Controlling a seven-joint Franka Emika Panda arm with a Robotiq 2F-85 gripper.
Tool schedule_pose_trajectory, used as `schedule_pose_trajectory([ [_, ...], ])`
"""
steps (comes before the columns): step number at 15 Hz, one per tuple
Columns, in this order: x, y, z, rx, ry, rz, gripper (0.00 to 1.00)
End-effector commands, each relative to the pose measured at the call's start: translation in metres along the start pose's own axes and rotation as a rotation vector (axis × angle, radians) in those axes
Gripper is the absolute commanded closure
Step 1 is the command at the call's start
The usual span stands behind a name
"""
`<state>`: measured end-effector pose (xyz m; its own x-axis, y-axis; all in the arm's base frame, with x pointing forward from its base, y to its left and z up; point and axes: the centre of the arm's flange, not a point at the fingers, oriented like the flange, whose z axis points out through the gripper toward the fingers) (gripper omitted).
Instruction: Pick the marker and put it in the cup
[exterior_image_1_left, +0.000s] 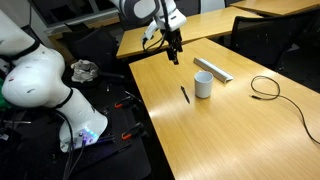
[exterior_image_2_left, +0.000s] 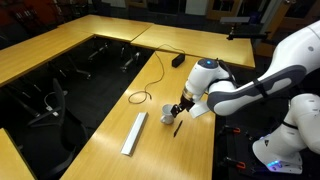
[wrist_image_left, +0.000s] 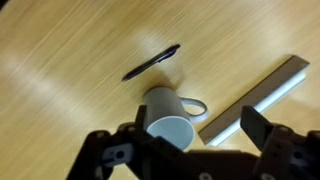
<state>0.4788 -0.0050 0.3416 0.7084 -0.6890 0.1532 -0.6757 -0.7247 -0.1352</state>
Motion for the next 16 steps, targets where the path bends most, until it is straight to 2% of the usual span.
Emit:
schedule_pose_trajectory([
  [1, -0.003, 0.018, 0.036, -0.093, 0.074, 0.163, 0.0],
  [3, -0.005, 0.033, 0.053, -0.18, 0.062, 0.255, 0.0],
  [4, -0.007, 0.037, 0.057, -0.223, 0.03, 0.293, 0.0],
  [5, -0.002, 0.042, 0.054, -0.172, 0.045, 0.226, 0.0],
  [7, -0.004, 0.045, 0.059, -0.2, 0.034, 0.265, 0.0],
  [12, -0.004, 0.043, 0.058, -0.2, 0.036, 0.275, 0.0],
  [16, 0.0, 0.059, 0.086, -0.198, -0.056, 0.424, 0.0],
])
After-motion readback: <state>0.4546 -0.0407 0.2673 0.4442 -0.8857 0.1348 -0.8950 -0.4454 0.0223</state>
